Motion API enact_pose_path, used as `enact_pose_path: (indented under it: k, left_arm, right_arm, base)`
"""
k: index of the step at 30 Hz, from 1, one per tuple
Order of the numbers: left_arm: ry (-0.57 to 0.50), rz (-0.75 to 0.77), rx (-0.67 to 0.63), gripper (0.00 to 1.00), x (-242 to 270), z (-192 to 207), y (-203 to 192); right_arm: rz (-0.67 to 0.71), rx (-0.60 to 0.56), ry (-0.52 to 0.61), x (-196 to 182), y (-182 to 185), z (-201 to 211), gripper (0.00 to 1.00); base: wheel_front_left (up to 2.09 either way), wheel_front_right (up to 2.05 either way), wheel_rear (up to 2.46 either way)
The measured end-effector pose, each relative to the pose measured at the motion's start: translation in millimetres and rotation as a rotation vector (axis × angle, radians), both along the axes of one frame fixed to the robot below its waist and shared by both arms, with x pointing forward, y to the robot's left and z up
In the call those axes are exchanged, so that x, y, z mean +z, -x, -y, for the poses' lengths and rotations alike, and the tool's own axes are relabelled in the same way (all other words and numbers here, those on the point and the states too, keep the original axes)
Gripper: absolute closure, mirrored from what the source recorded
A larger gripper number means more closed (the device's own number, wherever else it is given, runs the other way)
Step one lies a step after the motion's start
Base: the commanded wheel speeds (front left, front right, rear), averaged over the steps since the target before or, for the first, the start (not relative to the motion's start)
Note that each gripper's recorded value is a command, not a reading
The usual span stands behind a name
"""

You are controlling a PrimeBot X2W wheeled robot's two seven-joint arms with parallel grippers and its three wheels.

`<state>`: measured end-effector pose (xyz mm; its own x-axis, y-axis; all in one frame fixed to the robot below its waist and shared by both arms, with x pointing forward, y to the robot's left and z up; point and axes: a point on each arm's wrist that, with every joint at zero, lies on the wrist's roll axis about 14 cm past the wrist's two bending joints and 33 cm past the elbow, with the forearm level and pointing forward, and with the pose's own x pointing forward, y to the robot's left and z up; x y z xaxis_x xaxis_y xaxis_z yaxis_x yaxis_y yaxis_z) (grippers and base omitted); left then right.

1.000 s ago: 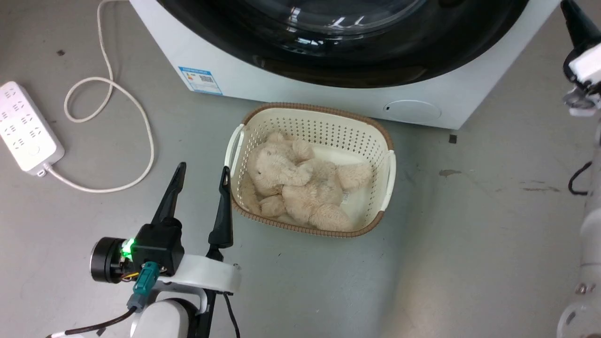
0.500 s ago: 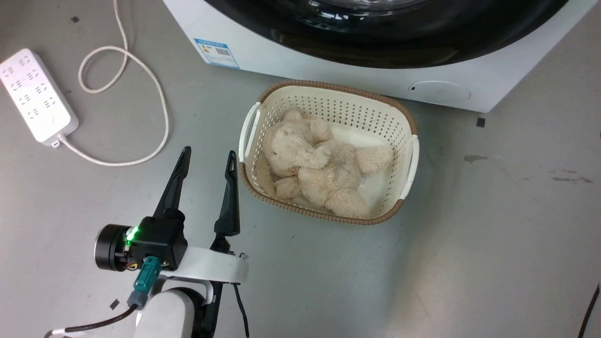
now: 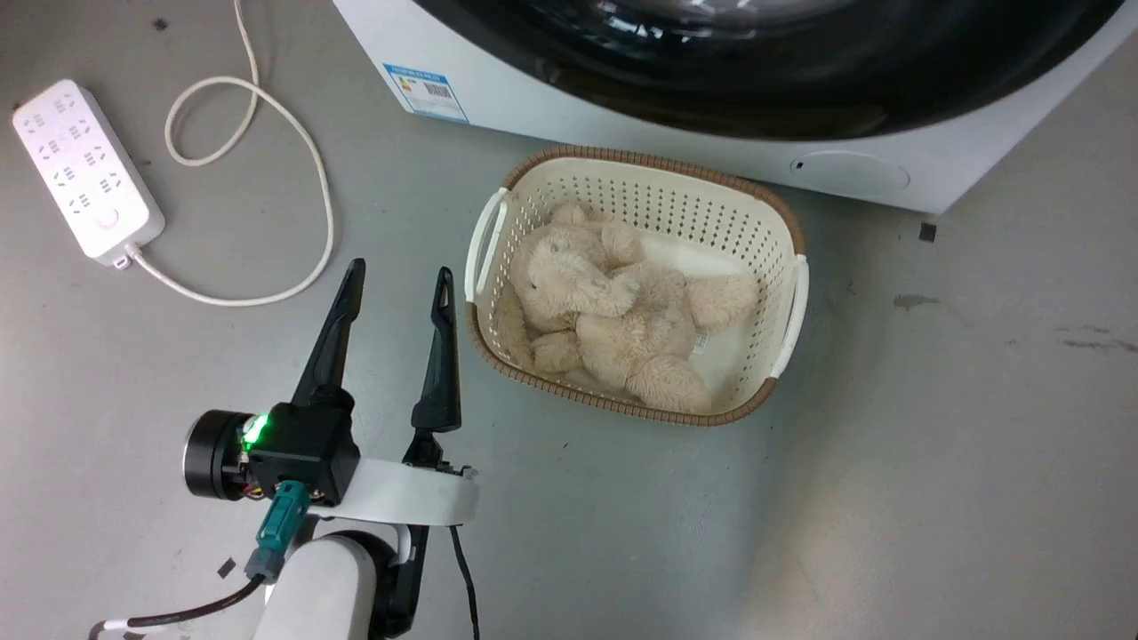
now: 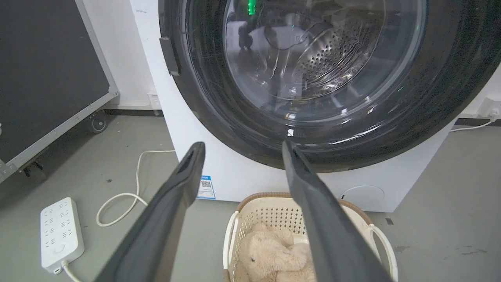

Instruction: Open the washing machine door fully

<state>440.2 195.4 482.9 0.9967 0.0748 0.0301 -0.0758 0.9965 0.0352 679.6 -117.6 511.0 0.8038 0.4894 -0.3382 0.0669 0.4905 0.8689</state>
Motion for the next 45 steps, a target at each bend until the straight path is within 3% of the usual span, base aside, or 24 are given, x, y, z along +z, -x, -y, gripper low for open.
enact_pose_path:
  k: [12,18,28,36,45]
  left_arm:
    - [0.003,0.08,-0.004,0.0,29,2,14]
    - [0.014,0.078,-0.016,0.0,30,6,33]
    - [0.028,0.086,-0.044,0.0,36,16,56]
    - [0.048,0.074,-0.041,0.0,34,16,74]
    - [0.061,0.054,-0.007,0.0,27,9,88]
  right_arm:
    - [-0.079,0.119,-0.125,12,48,-19,1.0]
    - [-0.135,0.285,-0.219,14,95,-66,1.0]
    - [-0.191,0.522,-0.238,7,170,-98,1.0]
    - [-0.155,0.757,-0.265,9,227,-157,1.0]
    - [-0.137,0.915,-0.305,1,289,-213,1.0]
  base:
    - [0.0,0.0,0.0]
    - [0.0,0.0,0.0]
    - [0.0,0.0,0.0]
    - [0.0,0.0,0.0]
    - [0.0,0.0,0.0]
